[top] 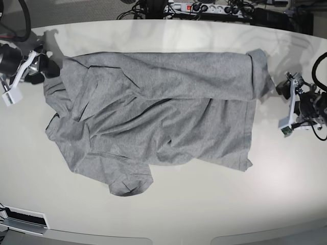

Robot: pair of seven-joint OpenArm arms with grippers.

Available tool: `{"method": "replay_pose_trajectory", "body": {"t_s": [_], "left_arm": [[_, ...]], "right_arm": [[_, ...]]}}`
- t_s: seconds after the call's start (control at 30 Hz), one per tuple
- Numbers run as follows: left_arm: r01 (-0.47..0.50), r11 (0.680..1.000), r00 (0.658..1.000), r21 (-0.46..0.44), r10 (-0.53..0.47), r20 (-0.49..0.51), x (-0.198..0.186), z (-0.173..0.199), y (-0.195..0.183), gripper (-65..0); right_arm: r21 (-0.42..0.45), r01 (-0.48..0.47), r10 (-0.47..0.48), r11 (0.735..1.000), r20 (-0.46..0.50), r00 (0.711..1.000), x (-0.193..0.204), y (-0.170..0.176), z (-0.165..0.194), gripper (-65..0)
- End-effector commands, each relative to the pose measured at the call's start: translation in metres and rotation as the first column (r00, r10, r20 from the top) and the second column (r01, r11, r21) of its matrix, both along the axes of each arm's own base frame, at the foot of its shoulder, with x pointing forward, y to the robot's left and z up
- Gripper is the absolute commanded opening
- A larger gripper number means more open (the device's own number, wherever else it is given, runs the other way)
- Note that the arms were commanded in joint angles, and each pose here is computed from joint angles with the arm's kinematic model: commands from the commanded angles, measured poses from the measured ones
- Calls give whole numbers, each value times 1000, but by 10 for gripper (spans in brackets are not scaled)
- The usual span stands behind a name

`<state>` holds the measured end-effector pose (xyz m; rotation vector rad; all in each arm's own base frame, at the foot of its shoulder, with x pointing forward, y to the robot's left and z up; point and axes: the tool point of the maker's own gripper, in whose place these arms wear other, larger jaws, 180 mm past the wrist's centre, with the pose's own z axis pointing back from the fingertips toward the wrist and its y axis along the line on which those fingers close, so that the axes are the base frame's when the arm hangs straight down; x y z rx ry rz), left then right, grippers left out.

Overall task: Layout the t-shirt on the table in an organized manner, then fold the t-shirt properly
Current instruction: 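Reach the right gripper to the folded edge corner and grasp it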

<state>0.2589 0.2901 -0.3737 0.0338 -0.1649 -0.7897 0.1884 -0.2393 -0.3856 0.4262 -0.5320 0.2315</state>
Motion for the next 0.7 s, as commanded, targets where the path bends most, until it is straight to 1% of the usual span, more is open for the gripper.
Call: {"method": "replay_pose_trajectory", "body": {"t_s": [0.0, 0.03, 0.1, 0.13, 0.2, 0.27, 0.33, 0.4, 0.47, 0.57, 0.67], "left_arm": [[-48, 999, 997, 6, 48, 57, 17, 19, 16, -249], [-82, 996, 993, -17, 84, 78, 23, 24, 20, -249], [-152, 985, 980, -79, 161, 118, 37, 37, 27, -249], [-186, 975, 970, -122, 202, 135, 45, 43, 30, -249], [-261, 943, 943, -208, 295, 153, 54, 53, 39, -249], [-324, 899, 916, -294, 376, 138, 58, 59, 49, -249], [-378, 838, 887, -394, 450, 106, 59, 64, 57, -249], [-409, 775, 857, -482, 507, 88, 61, 68, 65, -249], [-441, 733, 832, -518, 551, 71, 59, 66, 75, -249], [-490, 692, 808, -530, 588, 20, 49, 57, 85, -249], [-514, 671, 803, -534, 595, -24, 37, 45, 87, -249]], "right_arm": [[7, 21, -21, 1000, 30, 999, 11, -8, 5, -256], [21, 46, -47, 999, 10, 999, 11, -12, -2, -256], [70, 80, -81, 994, 10, 997, 18, -14, -5, -256], [77, 87, -88, 993, 18, 996, 23, -15, -4, -256], [82, 93, -96, 992, 26, 995, 30, -17, -3, -256], [82, 93, -96, 992, 26, 995, 30, -17, -2, -256], [81, 93, -96, 992, 25, 995, 30, -17, -3, -256], [59, 93, -94, 994, 23, 995, 30, -20, -5, -256], [16, 97, -97, 995, 21, 995, 32, -26, -7, -256], [-27, 137, -137, 990, 4, 991, 32, -35, -12, -256], [-48, 166, -167, 985, -25, 986, 28, -35, -22, -256]]}}
